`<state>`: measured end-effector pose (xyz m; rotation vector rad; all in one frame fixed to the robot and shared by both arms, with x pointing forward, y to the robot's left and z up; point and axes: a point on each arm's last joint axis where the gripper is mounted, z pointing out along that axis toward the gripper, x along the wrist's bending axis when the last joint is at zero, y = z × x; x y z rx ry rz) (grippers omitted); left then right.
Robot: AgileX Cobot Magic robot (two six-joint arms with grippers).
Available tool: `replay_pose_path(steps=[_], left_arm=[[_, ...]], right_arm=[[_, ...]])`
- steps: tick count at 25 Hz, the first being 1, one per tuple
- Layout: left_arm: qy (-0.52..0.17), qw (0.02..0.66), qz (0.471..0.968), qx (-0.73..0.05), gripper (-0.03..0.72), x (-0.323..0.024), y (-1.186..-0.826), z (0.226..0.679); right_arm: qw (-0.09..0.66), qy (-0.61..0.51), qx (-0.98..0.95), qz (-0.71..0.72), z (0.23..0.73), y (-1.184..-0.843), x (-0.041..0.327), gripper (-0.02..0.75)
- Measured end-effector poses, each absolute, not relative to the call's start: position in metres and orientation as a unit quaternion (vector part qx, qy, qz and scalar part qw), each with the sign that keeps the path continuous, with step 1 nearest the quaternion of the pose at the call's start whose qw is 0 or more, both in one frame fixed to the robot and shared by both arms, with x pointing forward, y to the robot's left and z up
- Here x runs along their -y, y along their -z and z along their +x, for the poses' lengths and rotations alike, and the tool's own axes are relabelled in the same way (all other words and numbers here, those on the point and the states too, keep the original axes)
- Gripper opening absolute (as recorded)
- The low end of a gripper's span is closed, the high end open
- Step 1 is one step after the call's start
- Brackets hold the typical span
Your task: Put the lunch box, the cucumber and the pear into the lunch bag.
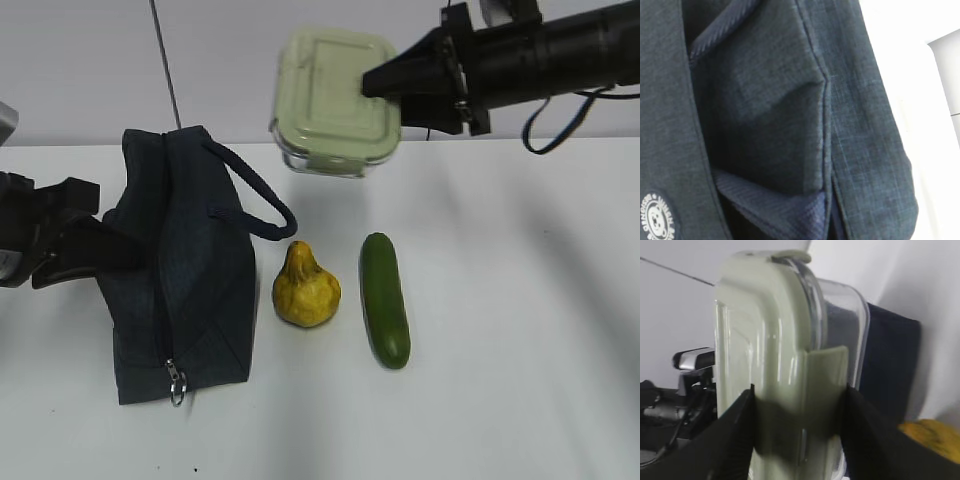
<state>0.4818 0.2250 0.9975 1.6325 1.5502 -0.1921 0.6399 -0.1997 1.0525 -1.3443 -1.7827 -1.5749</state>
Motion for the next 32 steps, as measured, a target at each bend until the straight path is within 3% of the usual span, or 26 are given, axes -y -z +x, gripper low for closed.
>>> replay_pose_path(steps=[6,14,26,32], left_arm=[[0.077,0.428,0.653,-0.62,-0.018,-0.225,-0.998,0.482],[0.081,0.458,0.635,-0.617,-0.018,-0.222,-1.003,0.485],[0.086,0.466,0.633,-0.612,-0.018,-0.221,-1.004,0.485],[0.082,0.463,0.636,-0.612,-0.018,-0.221,-1.003,0.485]], right_arm=[[0.236,0.592,0.653,-0.409,0.628,-1.08,0.138,0.379],[0.227,0.626,0.623,-0.411,0.633,-1.069,0.091,0.379],[0.247,0.604,0.601,-0.462,0.655,-1.016,0.082,0.379],[0.239,0.53,0.666,-0.466,0.649,-0.996,0.085,0.379]])
